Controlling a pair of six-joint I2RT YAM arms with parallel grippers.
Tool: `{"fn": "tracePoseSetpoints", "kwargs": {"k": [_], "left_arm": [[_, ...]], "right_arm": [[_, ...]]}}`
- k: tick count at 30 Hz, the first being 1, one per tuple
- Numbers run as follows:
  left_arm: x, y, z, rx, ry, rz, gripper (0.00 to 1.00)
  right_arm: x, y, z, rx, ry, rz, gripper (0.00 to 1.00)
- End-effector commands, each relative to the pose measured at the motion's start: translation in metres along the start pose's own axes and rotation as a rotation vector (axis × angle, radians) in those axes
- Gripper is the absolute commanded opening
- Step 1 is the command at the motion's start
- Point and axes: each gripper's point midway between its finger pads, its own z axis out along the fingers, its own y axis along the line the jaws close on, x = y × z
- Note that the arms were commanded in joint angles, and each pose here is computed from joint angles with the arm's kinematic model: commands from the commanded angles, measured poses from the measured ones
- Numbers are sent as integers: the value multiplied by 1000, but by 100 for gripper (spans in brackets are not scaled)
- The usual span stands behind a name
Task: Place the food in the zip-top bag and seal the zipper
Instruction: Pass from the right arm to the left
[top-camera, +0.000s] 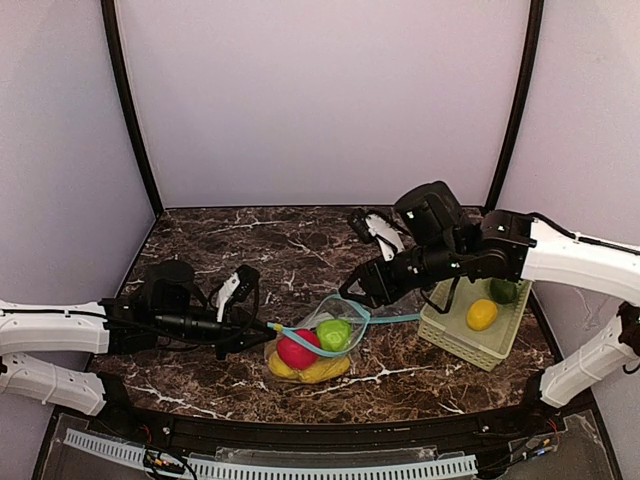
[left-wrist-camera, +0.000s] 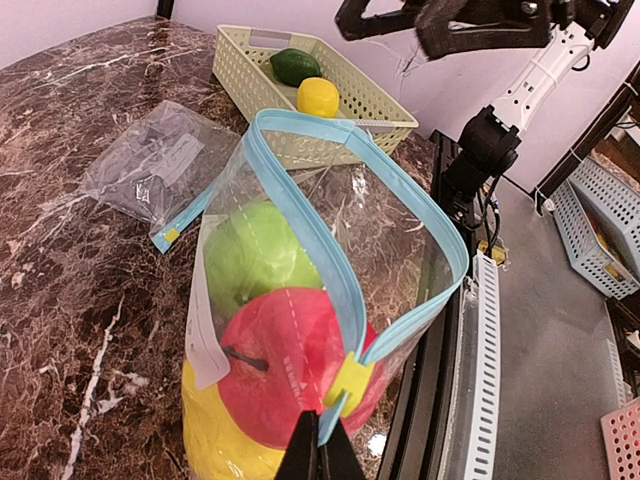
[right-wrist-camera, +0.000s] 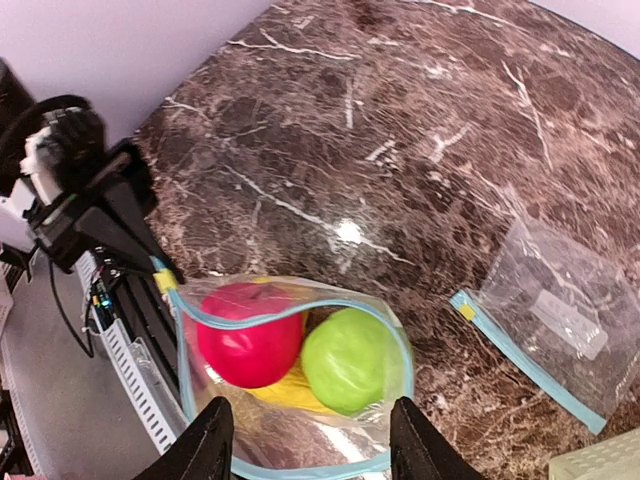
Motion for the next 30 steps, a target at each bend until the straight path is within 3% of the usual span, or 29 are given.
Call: {"fn": "tracePoseSetpoints", "kwargs": {"k": [1,6,10,30], "left_arm": [[-15,-12,-6,32,-28,18,1],[-19,-16,-12,40,-52,18,1],[-20,-17,-14,44,-59,15,1],[-20,-21,-15,62,-56,11,1]], "right_arm": [[-15,51,-7,-123,-65,-226,50],[-9,104,16,-265,-68,-369,43],[-9,119,37,-323,-74,-410,38],[-9,124,75,-368,-64,-514,30]]}}
